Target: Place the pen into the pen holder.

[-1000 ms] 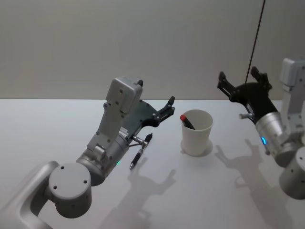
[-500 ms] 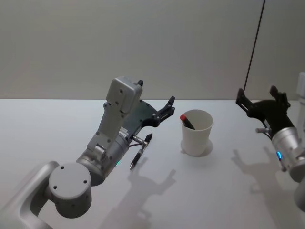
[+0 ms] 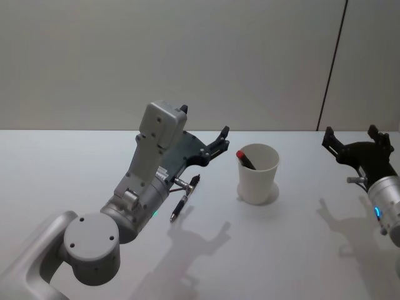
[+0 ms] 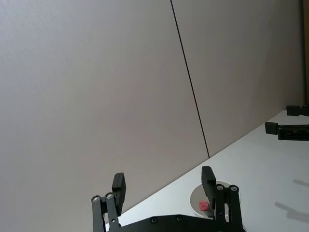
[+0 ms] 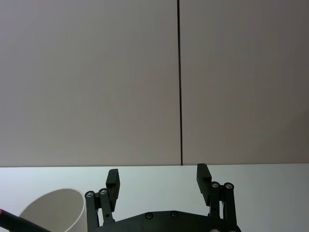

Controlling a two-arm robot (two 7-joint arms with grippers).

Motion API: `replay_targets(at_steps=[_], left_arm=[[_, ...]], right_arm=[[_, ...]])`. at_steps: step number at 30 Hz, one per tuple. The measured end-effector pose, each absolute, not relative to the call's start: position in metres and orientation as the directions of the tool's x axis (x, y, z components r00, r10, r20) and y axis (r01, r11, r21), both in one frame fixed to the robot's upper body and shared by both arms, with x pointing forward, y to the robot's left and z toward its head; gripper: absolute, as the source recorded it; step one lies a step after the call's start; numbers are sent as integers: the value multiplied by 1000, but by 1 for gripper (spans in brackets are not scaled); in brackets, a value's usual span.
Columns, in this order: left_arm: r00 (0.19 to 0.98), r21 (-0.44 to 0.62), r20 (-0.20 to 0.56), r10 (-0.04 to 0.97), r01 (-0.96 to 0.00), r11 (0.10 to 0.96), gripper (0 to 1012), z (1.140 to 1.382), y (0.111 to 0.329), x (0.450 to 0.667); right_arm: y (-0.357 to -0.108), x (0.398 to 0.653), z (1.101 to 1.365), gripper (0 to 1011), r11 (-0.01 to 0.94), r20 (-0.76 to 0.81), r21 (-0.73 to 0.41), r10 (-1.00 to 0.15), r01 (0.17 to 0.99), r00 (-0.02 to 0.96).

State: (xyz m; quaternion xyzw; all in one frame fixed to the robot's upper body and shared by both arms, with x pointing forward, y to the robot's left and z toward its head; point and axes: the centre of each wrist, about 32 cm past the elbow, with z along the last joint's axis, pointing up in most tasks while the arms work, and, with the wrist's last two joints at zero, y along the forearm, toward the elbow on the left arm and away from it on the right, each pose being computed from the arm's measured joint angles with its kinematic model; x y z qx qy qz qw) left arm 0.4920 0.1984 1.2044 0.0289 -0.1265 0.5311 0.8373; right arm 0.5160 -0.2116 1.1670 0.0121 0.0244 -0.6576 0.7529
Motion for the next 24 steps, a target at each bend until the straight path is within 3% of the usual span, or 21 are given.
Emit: replay_targets(at_steps=[11,24], left_arm=[[412,-62,224,883,-898,435,1000,1204,199,492],[434,43,131,891,-901,433,1000,1204,202,492]], right_arm=[[-215,514,1166,1001,121,-50,-26,-992,992,120],[-216,513,1165,1002,115,-49,-32,-992,993,113]])
